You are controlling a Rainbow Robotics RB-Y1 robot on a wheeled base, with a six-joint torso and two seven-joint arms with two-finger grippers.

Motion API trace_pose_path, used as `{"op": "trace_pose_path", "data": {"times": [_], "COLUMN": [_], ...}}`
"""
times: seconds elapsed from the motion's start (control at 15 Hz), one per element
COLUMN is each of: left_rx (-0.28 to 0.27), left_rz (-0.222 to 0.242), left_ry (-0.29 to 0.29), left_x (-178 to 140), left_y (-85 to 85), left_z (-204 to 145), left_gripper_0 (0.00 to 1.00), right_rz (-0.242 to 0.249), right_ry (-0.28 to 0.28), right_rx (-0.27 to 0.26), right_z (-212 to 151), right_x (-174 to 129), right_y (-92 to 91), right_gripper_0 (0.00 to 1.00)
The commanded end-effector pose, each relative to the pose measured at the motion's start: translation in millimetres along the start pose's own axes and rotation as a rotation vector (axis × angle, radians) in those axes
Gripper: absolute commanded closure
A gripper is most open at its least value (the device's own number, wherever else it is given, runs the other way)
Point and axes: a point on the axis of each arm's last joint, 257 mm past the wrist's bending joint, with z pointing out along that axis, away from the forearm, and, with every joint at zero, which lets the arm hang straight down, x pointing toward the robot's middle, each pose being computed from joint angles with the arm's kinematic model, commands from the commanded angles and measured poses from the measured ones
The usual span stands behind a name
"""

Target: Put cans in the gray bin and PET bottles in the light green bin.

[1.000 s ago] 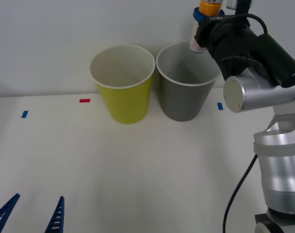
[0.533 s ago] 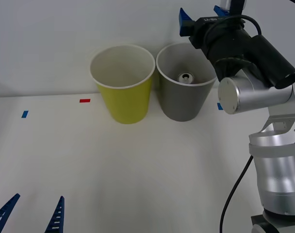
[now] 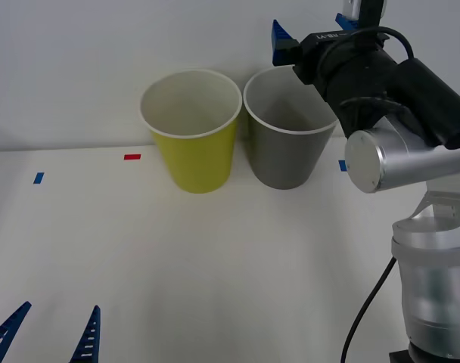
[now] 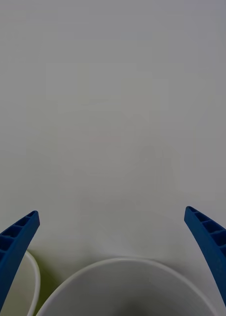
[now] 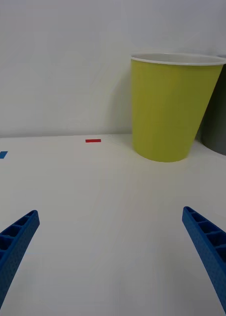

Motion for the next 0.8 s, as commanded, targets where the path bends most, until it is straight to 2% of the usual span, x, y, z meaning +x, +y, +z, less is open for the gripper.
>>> {"op": "trace_pose_path", "data": {"times": [0.07, 0.33, 0.53, 0.67, 0.8], "left_rx": [0.0, 0.0, 0.0, 0.0, 0.0], "left_rz": [0.0, 0.0, 0.0, 0.0, 0.0], "left_ry": [0.0, 0.0, 0.0, 0.0, 0.0], "left_x": [0, 0, 0, 0, 0], "left_y": [0.0, 0.0, 0.0, 0.0, 0.0], "left_z": [0, 0, 0, 0, 0], "left_gripper_0": [0.0, 0.0, 0.0, 0.0, 0.0], "right_rz": [0.009, -0.008, -0.029, -0.028, -0.048], "right_ry": [-0.014, -0.015, 0.032, 0.052, 0.074], "right_rx": [0.043, 0.1, 0.143, 0.166, 0.185], "right_z": [-34, -86, -125, -138, -152], "right_x": [-4, 1, 22, 39, 56], "right_y": [-18.5, -42.3, -59.1, -69.1, -79.5], "right_gripper_0": [0.0, 0.0, 0.0, 0.0, 0.0]}}
